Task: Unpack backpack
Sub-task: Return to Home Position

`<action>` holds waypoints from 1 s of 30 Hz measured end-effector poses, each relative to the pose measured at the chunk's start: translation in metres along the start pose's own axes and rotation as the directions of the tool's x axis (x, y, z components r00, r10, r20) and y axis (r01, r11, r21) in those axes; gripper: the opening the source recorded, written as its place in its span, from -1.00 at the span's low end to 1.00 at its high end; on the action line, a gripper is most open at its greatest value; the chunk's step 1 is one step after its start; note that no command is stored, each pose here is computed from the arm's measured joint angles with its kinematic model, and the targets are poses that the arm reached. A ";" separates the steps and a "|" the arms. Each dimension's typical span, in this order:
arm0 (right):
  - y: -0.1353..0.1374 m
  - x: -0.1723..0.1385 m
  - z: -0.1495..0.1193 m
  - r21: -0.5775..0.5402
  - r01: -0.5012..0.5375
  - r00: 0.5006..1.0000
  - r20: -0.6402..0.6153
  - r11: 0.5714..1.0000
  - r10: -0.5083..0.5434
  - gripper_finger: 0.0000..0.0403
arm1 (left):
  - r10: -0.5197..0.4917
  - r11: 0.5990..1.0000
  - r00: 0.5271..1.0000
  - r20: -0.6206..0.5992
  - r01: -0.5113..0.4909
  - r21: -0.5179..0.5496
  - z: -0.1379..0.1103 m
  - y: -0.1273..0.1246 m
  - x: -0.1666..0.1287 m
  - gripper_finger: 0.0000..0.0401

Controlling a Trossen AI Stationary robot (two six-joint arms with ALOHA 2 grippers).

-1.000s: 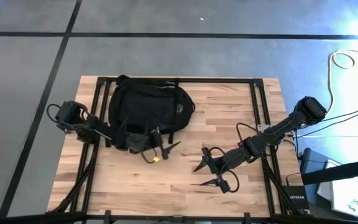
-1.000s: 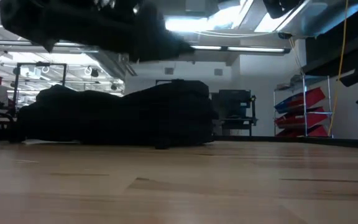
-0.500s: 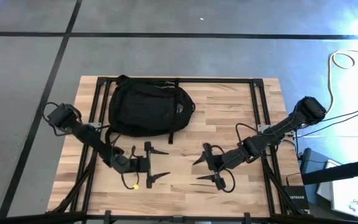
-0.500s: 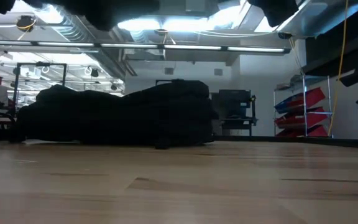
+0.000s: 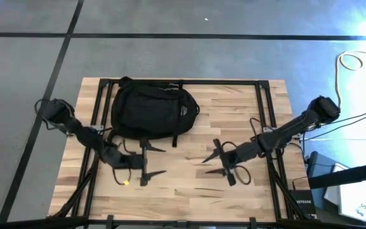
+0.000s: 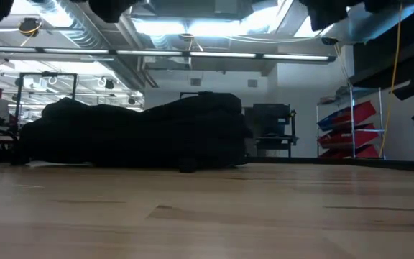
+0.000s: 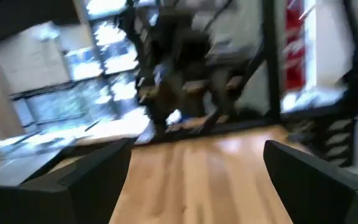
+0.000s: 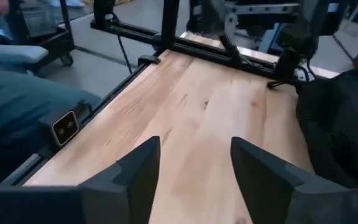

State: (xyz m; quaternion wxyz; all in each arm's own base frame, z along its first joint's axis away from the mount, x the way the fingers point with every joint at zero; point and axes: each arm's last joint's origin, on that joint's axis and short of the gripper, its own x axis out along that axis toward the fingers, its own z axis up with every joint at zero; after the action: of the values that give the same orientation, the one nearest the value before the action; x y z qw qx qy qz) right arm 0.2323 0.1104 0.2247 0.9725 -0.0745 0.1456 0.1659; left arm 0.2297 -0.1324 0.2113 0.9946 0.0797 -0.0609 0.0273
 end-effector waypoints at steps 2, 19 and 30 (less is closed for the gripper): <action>-0.007 -0.007 -0.007 0.010 0.045 0.999 0.026 0.999 -0.045 -0.19 | -0.008 0.999 0.999 0.034 0.010 -0.044 -0.002 0.013 -0.008 0.75; -0.024 -0.052 -0.054 0.118 0.217 0.929 0.280 0.969 -0.242 -0.28 | 0.101 0.980 0.992 0.074 -0.086 -0.181 -0.035 0.058 -0.053 0.17; -0.024 -0.088 -0.079 0.217 0.171 0.858 0.446 0.961 -0.254 -0.28 | -0.027 0.986 0.997 0.068 0.038 -0.162 -0.039 0.055 -0.052 -0.97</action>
State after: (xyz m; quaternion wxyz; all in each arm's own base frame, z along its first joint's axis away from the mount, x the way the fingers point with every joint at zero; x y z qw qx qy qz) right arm 0.1407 0.0467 0.1791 0.9937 0.0354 -0.0896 0.0572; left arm 0.1795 -0.0745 0.1750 0.9956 -0.0004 -0.0941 0.0036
